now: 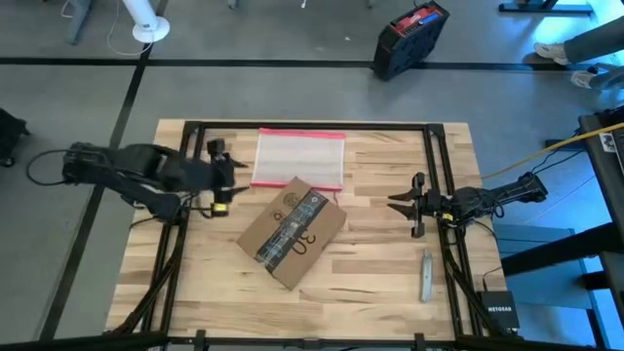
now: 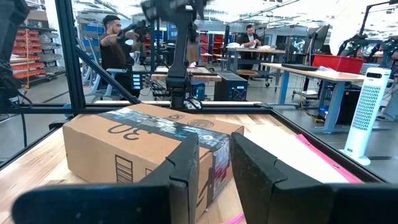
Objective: Unpack boxes
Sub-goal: Open the cardboard box using the gray cutter
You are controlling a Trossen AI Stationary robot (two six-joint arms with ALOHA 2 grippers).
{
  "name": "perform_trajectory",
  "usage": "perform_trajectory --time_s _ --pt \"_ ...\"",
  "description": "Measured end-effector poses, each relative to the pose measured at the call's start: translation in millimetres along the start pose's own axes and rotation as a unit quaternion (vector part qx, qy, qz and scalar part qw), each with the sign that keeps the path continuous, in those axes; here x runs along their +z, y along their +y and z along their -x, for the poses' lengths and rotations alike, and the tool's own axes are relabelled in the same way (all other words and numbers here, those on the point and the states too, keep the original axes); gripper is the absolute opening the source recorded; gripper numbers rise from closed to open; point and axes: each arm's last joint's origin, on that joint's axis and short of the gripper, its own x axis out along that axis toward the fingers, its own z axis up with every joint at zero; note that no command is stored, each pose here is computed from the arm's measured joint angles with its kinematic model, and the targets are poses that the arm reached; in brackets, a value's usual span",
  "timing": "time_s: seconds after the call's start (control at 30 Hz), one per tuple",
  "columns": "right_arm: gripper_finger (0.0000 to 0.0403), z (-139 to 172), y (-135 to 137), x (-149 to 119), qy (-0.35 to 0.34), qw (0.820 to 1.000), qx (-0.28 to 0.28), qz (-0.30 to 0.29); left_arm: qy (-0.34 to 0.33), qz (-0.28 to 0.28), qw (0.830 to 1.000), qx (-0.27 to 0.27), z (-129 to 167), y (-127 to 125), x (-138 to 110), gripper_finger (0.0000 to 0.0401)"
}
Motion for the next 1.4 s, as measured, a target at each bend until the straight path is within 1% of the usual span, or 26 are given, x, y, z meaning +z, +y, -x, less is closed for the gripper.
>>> perform_trajectory --time_s 0.13,0.2,0.27,0.33,0.4,0.5,0.57,0.63,0.7,0.77,0.87,0.97,1.03,1.07,1.1,1.13,1.17,1.2,1.3,1.4 --pt "0.0083 0.0 0.0 -0.1 0.0 1.0 0.0 0.0 0.051 0.02 0.999 -0.006 -26.1 -18.3 -26.7 0.0235" --pt "0.0083 0.0 0.0 -0.1 0.0 1.0 0.0 0.0 0.056 0.031 0.998 -0.012 -37.8 -27.5 -40.8 0.0235" --pt "0.0083 0.0 0.0 0.0 0.0 1.0 0.0 0.0 0.045 0.043 0.998 -0.023 -50.5 -37.8 -54.7 0.0235" --pt "0.0083 0.0 0.0 -0.1 0.0 1.0 0.0 0.0 0.006 0.057 0.998 -0.038 -61.6 -48.0 -65.2 0.0235" --pt "0.0083 0.0 0.0 -0.1 0.0 1.0 0.0 0.0 -0.052 0.071 0.995 -0.051 -72.1 -57.1 -72.9 0.0235" --pt "0.0083 0.0 0.0 -0.1 0.0 1.0 0.0 0.0 -0.159 0.091 0.981 -0.063 -88.5 -69.5 -82.7 0.0235" --pt "0.0083 0.0 0.0 -0.1 0.0 1.0 0.0 0.0 -0.236 0.104 0.964 -0.066 -97.8 -74.5 -88.7 0.0235" --pt "0.0083 0.0 0.0 -0.1 0.0 1.0 0.0 0.0 -0.315 0.122 0.939 -0.059 -104.3 -74.8 -93.3 0.0235" --pt "0.0083 0.0 0.0 0.0 0.0 1.0 0.0 0.0 -0.391 0.142 0.908 -0.048 -106.5 -70.7 -95.0 0.0235" --pt "0.0083 0.0 0.0 -0.1 0.0 1.0 0.0 0.0 -0.463 0.157 0.872 -0.039 -103.6 -63.7 -91.4 0.0235" --pt "0.0083 0.0 0.0 -0.1 0.0 1.0 0.0 0.0 -0.546 0.15 0.824 -0.037 -96.4 -52.7 -77.2 0.0235" --pt "0.0083 0.0 0.0 -0.1 0.0 1.0 0.0 0.0 -0.608 0.136 0.781 -0.039 -84.5 -41.8 -53.8 0.0235" --pt "0.0083 0.0 0.0 -0.1 0.0 1.0 0.0 0.0 -0.632 0.122 0.764 -0.038 -76.7 -35.4 -36.0 0.0235" --pt "0.0083 0.0 0.0 0.0 0.0 1.0 0.0 0.0 -0.64 0.116 0.759 -0.04 -72.8 -32.7 -26.9 0.0235" --pt "0.0083 0.0 0.0 -0.1 0.0 1.0 0.0 0.0 -0.644 0.109 0.756 -0.04 -69.3 -30.4 -18.2 0.0235" --pt "0.0083 0.0 0.0 -0.1 0.0 1.0 0.0 0.0 -0.644 0.102 0.757 -0.037 -65.6 -27.8 -9.3 0.0235" --pt "0.0083 0.0 0.0 0.0 0.0 1.0 0.0 0.0 -0.643 0.095 0.759 -0.034 -61.5 -24.9 0.1 0.0235" --pt "0.0083 0.0 0.0 -0.1 0.0 1.0 0.0 0.0 -0.637 0.087 0.766 -0.032 -58.0 -22.2 9.1 0.0235" --pt "0.0083 0.0 0.0 0.0 0.0 1.0 0.0 0.0 -0.605 0.057 0.794 -0.029 -47.9 -14.4 33.9 0.0235" --pt "0.0083 0.0 0.0 0.0 0.0 1.0 0.0 0.0 -0.565 0.04 0.823 -0.031 -39.0 -4.0 53.3 0.0235"
